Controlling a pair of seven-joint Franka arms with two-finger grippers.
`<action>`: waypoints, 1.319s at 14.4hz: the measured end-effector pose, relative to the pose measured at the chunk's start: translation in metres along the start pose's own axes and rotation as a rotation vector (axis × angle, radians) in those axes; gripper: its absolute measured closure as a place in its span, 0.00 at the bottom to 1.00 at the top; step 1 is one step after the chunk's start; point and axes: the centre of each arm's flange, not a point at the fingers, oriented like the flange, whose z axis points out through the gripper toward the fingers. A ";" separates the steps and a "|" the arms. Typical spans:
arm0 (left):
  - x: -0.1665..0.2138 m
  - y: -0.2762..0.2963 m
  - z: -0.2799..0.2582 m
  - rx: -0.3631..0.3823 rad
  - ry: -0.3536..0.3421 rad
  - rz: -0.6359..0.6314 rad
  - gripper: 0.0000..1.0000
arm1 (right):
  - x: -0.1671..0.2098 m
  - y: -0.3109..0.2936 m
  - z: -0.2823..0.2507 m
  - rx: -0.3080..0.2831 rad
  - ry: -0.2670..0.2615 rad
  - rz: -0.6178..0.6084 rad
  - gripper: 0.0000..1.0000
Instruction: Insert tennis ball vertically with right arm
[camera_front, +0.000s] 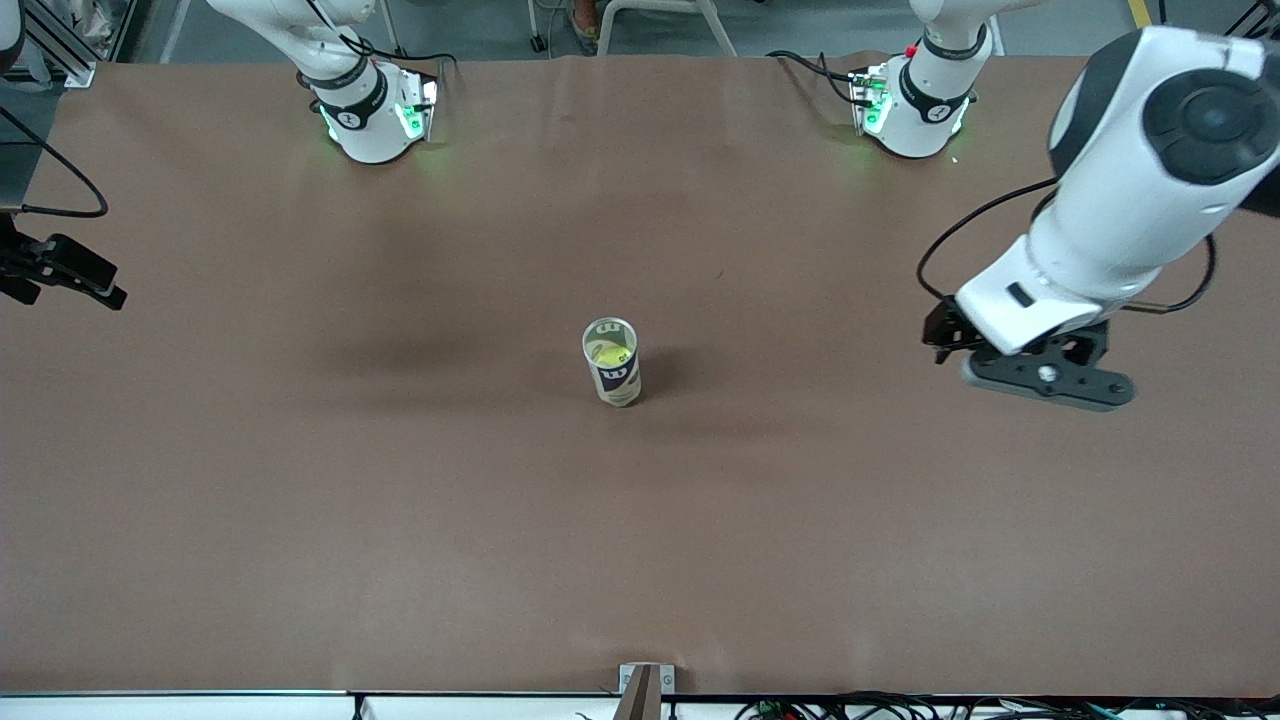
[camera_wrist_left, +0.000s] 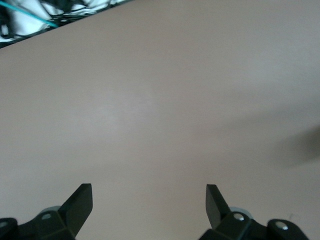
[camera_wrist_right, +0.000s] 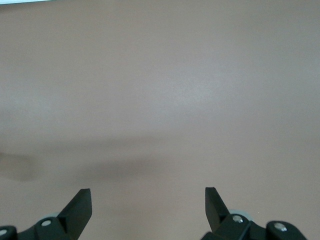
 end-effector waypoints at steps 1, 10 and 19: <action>-0.003 -0.011 -0.005 0.005 0.003 -0.017 0.00 | 0.000 0.000 0.000 0.000 -0.002 -0.001 0.00; -0.047 -0.033 -0.071 -0.029 -0.009 -0.145 0.00 | -0.001 -0.003 0.000 -0.005 -0.007 -0.017 0.00; -0.087 -0.090 -0.071 -0.089 -0.057 -0.198 0.00 | -0.010 -0.013 -0.002 -0.005 -0.007 -0.039 0.00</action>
